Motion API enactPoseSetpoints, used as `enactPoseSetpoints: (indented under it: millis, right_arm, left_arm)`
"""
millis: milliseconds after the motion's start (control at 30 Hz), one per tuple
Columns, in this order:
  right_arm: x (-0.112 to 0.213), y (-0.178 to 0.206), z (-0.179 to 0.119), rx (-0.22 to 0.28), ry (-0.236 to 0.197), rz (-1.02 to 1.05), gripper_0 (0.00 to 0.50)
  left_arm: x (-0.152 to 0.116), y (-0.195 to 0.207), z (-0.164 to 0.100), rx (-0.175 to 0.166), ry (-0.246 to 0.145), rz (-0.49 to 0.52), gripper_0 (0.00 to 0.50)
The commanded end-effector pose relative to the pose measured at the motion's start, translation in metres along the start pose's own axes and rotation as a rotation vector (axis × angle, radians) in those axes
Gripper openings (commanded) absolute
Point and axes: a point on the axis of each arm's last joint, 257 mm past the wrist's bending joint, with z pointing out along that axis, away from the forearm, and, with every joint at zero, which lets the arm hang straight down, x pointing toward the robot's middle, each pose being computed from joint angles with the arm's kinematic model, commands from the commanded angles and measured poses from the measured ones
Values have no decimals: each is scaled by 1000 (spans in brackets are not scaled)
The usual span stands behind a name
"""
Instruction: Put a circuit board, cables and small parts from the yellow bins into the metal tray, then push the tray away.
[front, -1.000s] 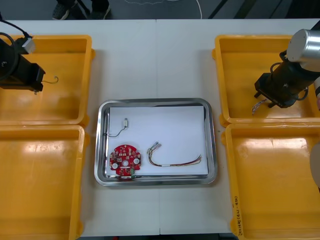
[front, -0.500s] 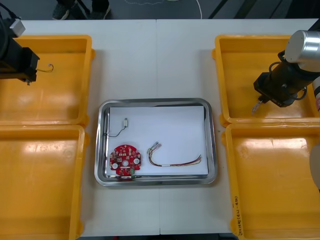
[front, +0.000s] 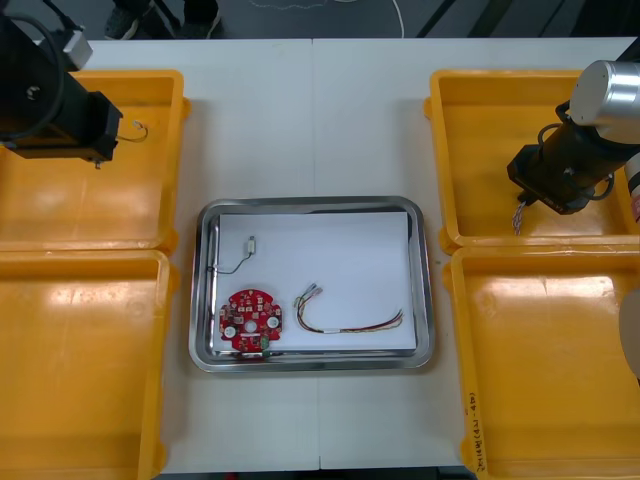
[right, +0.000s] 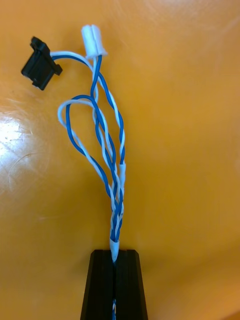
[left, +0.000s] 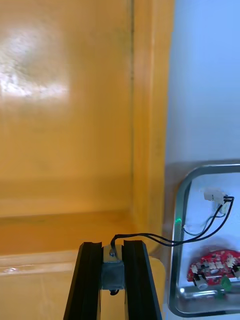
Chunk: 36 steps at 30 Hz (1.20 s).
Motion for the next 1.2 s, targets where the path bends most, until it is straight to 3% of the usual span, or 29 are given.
enactPoseSetpoints:
  millis: [33,267,500,800,933,1200]
  right_arm:
    - [-9,6,-16,-5,-11,-50,0]
    - [-25,28,-54,-32,-21,-218,0]
    - [-24,41,-71,-119,8,-390,0]
    - [-7,39,-102,-56,59,-590,0]
    - [5,48,-120,-87,82,-589,0]
    - [22,53,-144,-76,94,-651,0]
  left_arm:
    - [-8,-45,-15,52,-39,-133,0]
    - [5,-84,-8,85,-32,-167,0]
    - [9,-121,0,118,-46,-159,0]
    - [26,-169,18,136,-25,-113,0]
    - [35,-181,32,107,-8,-93,0]
    - [56,-198,58,79,69,-83,0]
